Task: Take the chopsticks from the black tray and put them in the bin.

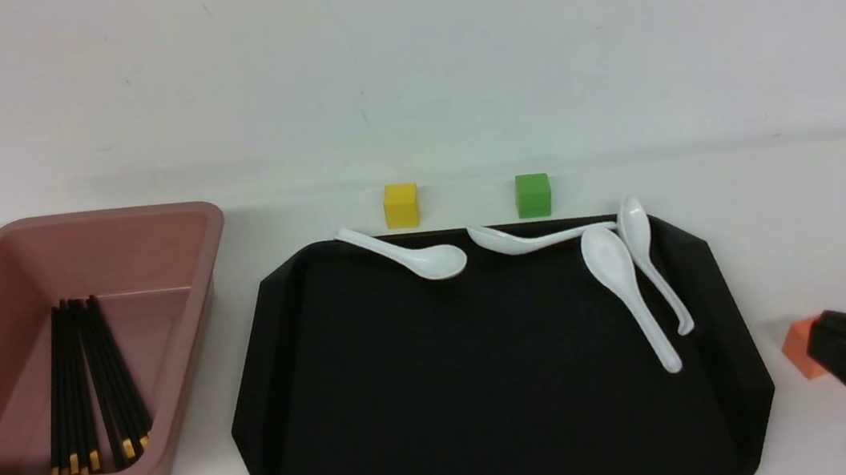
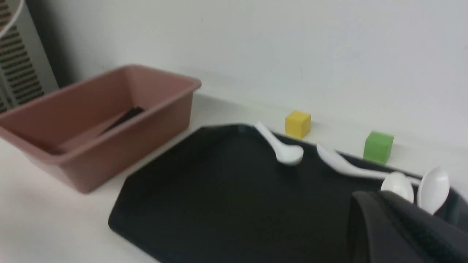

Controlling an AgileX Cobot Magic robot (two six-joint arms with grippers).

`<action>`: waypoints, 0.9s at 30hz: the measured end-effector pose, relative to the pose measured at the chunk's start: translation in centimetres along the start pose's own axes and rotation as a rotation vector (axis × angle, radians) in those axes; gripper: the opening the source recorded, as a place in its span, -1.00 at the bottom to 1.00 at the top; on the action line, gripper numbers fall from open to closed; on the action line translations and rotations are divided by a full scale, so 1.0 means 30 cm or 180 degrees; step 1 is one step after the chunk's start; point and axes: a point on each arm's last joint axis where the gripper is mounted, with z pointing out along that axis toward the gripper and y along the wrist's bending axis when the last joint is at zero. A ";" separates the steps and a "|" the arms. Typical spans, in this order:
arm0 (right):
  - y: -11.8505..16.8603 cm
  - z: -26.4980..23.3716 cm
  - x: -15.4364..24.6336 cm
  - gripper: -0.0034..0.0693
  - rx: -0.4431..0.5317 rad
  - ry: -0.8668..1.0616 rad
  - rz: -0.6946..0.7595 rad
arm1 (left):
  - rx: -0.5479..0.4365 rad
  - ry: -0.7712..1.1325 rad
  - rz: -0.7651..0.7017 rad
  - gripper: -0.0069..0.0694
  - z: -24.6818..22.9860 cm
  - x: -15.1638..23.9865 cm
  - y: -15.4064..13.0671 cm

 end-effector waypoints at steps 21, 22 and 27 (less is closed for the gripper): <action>-0.111 -0.219 0.261 -0.73 0.1458 0.0013 -0.0044 | 0.0000 0.0000 0.0000 -0.19 0.000 0.000 0.000; -0.112 -0.220 0.266 -0.73 0.1482 0.0063 -0.0029 | 0.0000 0.0000 0.0000 -0.19 0.000 0.000 0.000; -0.115 -0.226 0.308 -0.71 0.1567 0.0503 0.0090 | 0.0000 0.0000 0.0000 -0.19 0.000 0.000 0.000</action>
